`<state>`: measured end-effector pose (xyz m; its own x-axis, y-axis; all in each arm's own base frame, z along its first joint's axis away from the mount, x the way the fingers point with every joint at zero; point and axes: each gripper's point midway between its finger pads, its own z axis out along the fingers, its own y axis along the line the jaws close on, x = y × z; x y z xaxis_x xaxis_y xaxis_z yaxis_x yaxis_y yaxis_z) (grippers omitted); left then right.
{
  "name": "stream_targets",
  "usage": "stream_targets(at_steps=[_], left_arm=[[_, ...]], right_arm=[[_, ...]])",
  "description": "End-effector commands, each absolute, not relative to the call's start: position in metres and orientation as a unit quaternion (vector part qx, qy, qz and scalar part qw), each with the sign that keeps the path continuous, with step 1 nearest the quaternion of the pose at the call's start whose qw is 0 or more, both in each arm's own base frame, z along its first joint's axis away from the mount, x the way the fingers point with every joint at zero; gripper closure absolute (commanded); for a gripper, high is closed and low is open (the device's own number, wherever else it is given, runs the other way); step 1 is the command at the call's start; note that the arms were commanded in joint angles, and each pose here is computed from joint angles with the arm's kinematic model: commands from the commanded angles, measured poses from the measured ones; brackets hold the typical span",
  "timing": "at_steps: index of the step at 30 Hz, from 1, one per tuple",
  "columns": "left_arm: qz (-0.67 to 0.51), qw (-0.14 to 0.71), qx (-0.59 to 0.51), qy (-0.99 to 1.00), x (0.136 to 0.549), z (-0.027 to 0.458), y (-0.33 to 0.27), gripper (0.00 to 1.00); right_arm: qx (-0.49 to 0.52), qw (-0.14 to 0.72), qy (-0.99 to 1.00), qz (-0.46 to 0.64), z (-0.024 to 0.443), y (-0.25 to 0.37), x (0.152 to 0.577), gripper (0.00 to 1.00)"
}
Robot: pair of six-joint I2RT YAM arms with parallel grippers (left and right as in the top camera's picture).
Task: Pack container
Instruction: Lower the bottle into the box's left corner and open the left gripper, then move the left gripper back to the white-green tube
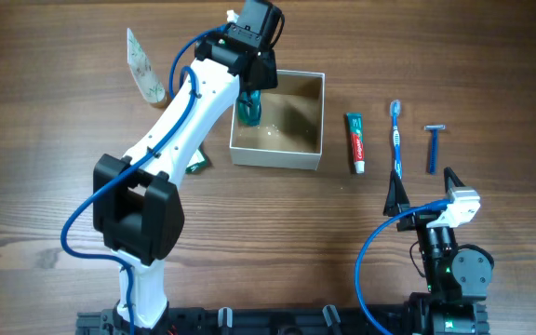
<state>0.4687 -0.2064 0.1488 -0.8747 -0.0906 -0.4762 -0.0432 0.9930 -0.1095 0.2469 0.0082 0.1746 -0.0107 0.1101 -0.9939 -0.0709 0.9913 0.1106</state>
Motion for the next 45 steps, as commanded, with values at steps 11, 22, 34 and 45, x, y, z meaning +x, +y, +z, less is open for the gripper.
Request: stream_targets(at_steps=[11,22,34,45], left_arm=[[0.006,0.423,-0.076,0.903,0.467,0.315,-0.111,0.41],[0.033,0.346,-0.149,0.926,0.463,0.283,0.003,0.41],[0.024,0.269,-0.095,0.958,0.484,0.213,0.041,0.43],[0.004,0.254,-0.079,0.964,0.508,0.174,0.034,0.45]], right_arm=[[0.011,0.705,0.706,0.065,0.175,0.009,0.247,0.00],[0.011,0.705,0.706,0.065,0.175,0.009,0.247,0.00],[0.011,0.705,0.706,0.065,0.175,0.009,0.247,0.00],[0.011,0.704,0.707,0.065,0.175,0.009,0.247,0.00]])
